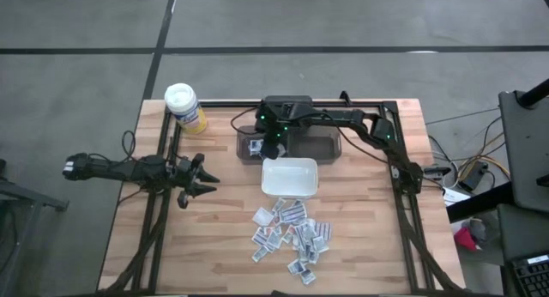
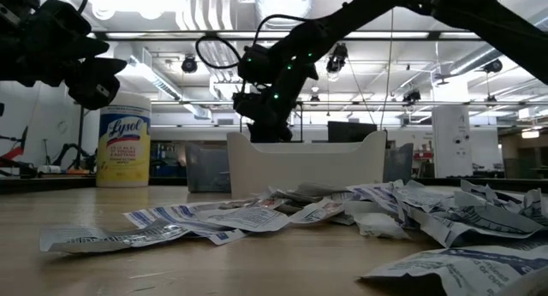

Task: Pick & Place First Aid Supplies
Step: Put the alcohol pad into the left black bin

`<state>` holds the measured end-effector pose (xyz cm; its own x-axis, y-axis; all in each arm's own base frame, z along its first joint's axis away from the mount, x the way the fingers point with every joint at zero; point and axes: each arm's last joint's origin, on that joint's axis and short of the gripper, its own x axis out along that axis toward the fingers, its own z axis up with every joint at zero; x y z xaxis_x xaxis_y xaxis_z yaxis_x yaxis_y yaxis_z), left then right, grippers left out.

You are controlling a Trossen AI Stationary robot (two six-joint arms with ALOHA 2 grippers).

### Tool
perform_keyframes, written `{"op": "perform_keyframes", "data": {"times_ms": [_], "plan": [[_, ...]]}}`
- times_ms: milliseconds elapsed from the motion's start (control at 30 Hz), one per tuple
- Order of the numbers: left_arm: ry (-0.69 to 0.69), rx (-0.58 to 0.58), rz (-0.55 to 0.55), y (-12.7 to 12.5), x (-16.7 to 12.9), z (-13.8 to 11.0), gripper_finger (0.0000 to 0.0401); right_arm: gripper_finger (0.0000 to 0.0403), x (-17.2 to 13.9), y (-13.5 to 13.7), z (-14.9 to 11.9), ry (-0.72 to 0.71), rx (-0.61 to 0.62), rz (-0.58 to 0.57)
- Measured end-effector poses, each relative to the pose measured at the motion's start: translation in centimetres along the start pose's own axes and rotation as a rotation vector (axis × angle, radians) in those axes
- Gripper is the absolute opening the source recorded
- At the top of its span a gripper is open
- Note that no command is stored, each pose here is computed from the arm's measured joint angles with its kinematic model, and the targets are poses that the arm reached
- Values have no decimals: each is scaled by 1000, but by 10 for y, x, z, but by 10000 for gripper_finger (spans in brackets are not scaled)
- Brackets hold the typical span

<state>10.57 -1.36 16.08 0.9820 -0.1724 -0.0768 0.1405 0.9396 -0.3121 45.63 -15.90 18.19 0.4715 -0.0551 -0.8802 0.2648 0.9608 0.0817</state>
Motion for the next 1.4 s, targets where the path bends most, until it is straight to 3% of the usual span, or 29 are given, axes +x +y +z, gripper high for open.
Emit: {"op": "perform_keyframes", "data": {"times_ms": [300,733,1133,1400], "plan": [[0,1,0,0,0,0,136,13,5,-3,9,29,3,-1],[1,0,0,0,0,0,136,96,-12,-8,7,62,-11,-6],[2,6,1,0,0,0,136,83,-94,17,8,60,-47,10],[3,7,1,0,0,0,136,68,-159,52,-13,54,-172,49]]}}
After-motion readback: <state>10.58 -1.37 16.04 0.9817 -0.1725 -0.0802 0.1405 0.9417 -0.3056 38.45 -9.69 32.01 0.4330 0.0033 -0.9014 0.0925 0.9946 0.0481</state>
